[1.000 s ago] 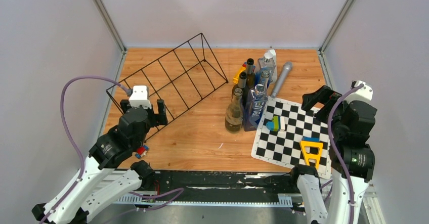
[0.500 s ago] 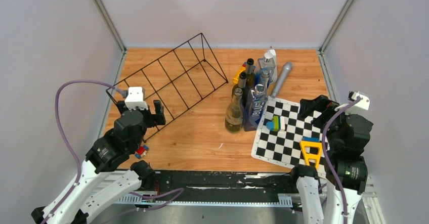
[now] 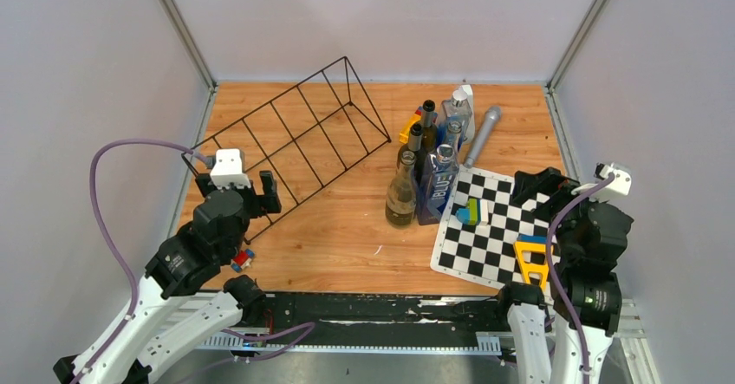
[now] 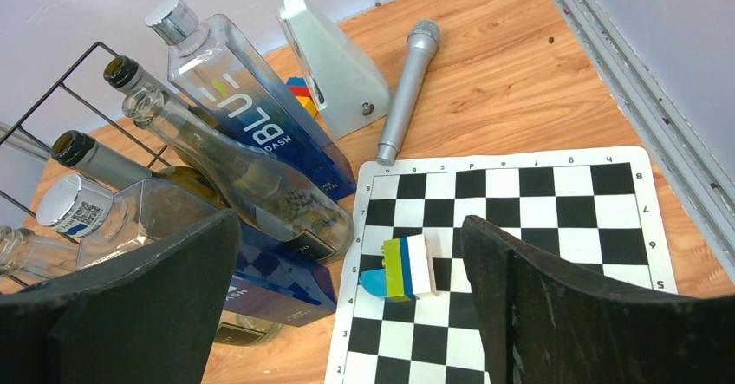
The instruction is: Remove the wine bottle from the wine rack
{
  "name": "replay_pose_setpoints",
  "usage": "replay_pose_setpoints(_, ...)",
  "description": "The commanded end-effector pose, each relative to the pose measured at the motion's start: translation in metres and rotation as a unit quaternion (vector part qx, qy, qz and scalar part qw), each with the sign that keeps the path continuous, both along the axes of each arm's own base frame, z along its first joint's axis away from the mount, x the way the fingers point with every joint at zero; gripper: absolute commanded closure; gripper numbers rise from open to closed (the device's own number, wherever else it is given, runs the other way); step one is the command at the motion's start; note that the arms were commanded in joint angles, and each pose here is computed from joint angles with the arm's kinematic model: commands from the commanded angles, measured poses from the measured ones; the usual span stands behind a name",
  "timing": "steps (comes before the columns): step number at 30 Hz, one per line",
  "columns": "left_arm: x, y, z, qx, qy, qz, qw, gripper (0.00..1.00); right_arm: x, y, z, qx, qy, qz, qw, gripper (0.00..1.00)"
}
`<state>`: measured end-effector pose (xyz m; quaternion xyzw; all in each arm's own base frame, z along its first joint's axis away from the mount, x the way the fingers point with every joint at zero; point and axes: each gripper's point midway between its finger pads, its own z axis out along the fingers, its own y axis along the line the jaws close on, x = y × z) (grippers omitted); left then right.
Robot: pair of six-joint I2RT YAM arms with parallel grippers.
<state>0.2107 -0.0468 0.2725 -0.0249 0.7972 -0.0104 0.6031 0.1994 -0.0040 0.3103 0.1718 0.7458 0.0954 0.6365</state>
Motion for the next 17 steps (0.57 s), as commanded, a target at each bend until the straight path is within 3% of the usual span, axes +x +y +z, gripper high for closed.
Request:
replay_pose_setpoints(1, 0.0013, 0.0075, 0.0086, -0.012, -0.020, 0.023, 0.999, 0.00, 0.0024, -0.0003, 0.0088, 0.000, -0.027, -0.001, 1.000, 0.00)
replay_pose_setpoints(17, 0.0005, 0.0073, 0.0095, -0.016, -0.019, 0.023, 0.999, 0.00, 0.0035, -0.0009, 0.0020, 0.014, -0.027, -0.008, 1.000, 0.00)
